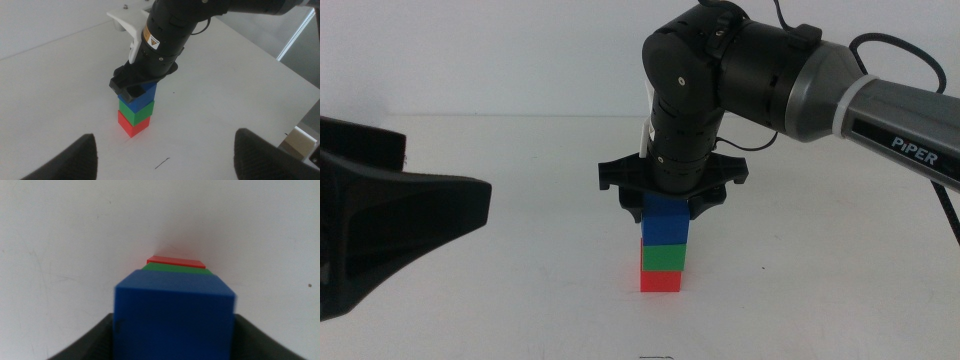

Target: Stack red cubes first, then green, then blue cubes in a specific spot.

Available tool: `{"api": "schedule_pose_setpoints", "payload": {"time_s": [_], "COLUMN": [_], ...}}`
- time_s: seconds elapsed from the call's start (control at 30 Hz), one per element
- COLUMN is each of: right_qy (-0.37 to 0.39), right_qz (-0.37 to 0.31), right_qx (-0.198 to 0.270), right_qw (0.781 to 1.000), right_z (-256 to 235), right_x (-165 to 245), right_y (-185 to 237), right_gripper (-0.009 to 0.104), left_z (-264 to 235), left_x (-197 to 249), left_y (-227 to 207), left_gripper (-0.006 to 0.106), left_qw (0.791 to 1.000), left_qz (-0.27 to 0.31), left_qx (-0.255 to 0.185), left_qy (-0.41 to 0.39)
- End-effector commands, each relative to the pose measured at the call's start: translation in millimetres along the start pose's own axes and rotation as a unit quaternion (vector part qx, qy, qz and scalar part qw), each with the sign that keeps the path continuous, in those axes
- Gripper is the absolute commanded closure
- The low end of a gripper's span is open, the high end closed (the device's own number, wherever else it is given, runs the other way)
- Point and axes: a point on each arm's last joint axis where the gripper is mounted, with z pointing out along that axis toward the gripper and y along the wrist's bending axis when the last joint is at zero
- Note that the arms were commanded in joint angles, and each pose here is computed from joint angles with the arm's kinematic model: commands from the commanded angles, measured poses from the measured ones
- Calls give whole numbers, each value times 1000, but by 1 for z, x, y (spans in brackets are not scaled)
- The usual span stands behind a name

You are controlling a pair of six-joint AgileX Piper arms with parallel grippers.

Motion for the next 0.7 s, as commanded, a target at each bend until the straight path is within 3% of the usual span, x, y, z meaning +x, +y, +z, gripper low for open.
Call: {"api": "schedule_pose_setpoints", "payload": {"time_s": [0.0,0.27,0.67], "right_qy": [-26,-31,-119], "right_qz": [-1,2,0], "right_qx": [-13,-30,-41], "right_qw": [1000,999,992], "right_z": [-33,-35,-128], "right_x": [-1,-2,9], "right_y": [-4,-2,-40], "right_gripper": [34,15,14], "left_z": [-6,-6,-6], "left_x": [-11,-11,-11], "left_y": [-2,-2,-2], "left_gripper": [7,7,7], "left_qw": [999,999,999], "left_qz": [-11,-11,-11], "left_qx": [8,8,8], "left_qy": [-47,-47,-47]}}
